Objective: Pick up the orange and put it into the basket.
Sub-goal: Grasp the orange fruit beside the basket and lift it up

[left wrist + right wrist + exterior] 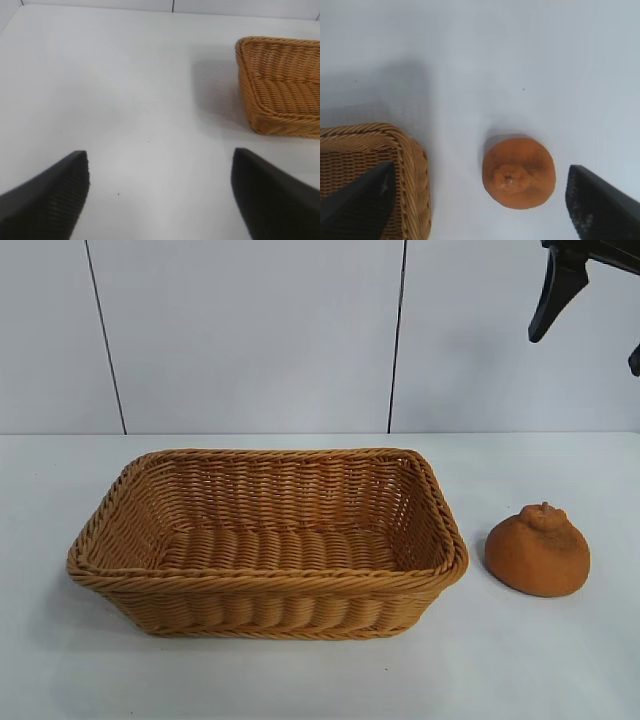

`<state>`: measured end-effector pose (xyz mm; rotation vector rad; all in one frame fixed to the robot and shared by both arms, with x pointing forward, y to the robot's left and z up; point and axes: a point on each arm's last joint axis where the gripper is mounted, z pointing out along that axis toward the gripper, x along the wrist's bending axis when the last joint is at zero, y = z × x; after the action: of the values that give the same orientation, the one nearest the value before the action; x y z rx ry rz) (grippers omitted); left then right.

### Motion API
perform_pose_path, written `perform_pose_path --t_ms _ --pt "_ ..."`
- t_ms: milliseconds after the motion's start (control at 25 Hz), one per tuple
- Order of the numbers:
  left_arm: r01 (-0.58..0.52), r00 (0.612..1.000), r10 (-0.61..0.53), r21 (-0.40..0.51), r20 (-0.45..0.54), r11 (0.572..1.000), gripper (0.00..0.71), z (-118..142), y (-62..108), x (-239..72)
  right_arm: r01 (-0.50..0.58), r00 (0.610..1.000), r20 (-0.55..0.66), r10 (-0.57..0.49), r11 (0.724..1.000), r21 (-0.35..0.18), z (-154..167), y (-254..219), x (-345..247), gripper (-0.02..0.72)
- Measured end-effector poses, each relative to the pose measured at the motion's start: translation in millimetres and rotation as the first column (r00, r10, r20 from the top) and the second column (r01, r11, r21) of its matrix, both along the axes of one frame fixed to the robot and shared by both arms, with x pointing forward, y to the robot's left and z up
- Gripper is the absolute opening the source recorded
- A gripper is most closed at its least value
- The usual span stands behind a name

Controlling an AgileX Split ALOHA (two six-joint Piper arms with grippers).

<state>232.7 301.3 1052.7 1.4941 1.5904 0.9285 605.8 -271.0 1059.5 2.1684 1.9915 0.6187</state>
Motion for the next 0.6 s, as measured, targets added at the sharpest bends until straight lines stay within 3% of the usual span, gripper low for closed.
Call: perform_pose_path --t_ms 280,600 --pt "0.0 1.0 0.0 -0.001 0.001 1.0 0.557 0.0 0.0 -0.1 -0.029 0.983 -0.182 0.026 1.0 -0.009 -59.1 3.9 16.9 0.631" --pt "0.0 1.0 0.0 -0.001 0.001 1.0 0.557 0.0 0.0 -0.1 -0.017 0.938 -0.345 0.025 0.999 0.027 -142.3 9.8 33.9 0.631"
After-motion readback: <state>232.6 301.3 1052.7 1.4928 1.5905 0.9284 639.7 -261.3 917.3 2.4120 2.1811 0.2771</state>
